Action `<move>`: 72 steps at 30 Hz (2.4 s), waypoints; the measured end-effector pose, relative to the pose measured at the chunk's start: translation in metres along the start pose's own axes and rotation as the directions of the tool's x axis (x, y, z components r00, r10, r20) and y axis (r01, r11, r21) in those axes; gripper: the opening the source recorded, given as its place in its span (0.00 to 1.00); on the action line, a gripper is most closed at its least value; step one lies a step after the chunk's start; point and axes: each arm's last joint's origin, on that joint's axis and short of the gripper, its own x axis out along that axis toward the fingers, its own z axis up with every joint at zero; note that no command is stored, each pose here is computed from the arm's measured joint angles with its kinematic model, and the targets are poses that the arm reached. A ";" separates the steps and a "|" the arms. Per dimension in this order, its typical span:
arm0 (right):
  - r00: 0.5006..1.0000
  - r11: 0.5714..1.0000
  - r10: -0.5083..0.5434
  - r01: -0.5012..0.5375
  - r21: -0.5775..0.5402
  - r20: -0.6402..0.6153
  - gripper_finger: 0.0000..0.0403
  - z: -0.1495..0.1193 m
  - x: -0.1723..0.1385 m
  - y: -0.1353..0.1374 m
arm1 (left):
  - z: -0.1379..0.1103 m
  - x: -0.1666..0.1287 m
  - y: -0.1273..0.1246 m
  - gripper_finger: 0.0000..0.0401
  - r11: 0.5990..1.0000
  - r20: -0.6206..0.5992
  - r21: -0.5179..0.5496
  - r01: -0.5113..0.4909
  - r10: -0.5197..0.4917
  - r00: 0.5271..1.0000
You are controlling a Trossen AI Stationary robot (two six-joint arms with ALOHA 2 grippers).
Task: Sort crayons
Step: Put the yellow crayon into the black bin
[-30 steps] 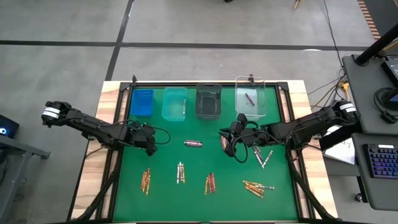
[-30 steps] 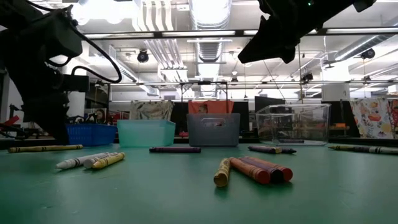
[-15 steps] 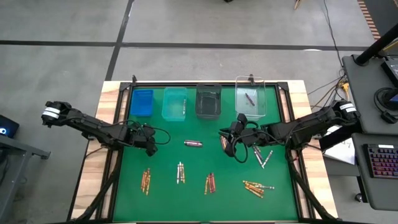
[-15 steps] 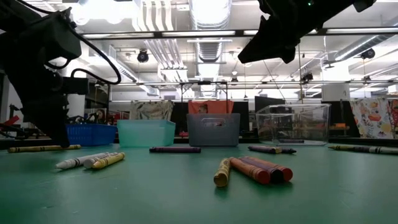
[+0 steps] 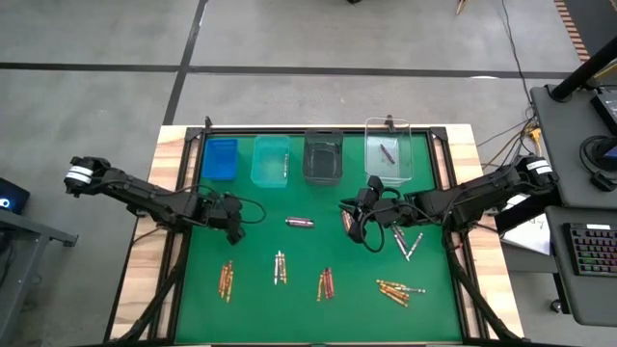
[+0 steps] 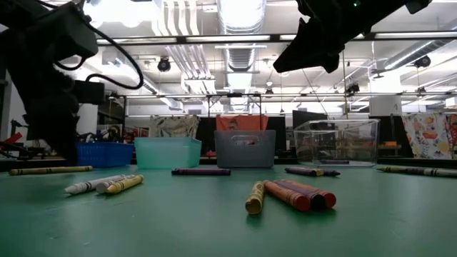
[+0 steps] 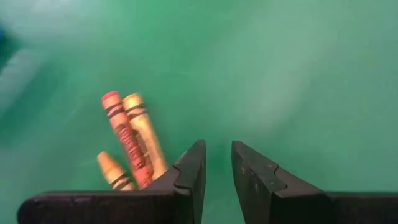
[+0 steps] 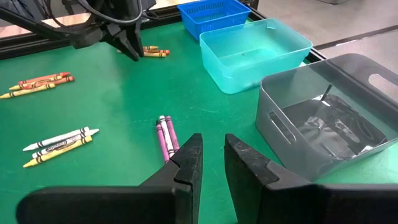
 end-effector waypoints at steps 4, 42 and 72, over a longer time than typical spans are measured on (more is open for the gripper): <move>1.000 1.000 0.000 0.000 -0.002 0.000 0.14 0.000 0.000 0.000 | -0.006 0.002 0.008 0.15 0.994 -0.024 -0.063 -0.089 0.087 0.996; 1.000 1.000 0.000 0.000 -0.003 0.000 0.14 0.000 0.000 0.000 | -0.012 0.018 0.005 0.09 0.998 0.032 -0.069 0.012 -0.009 0.999; 0.964 0.983 0.174 -0.157 -0.097 0.200 0.14 0.006 0.030 0.023 | 0.062 -0.072 -0.037 0.00 0.892 0.708 0.362 0.271 -0.452 0.543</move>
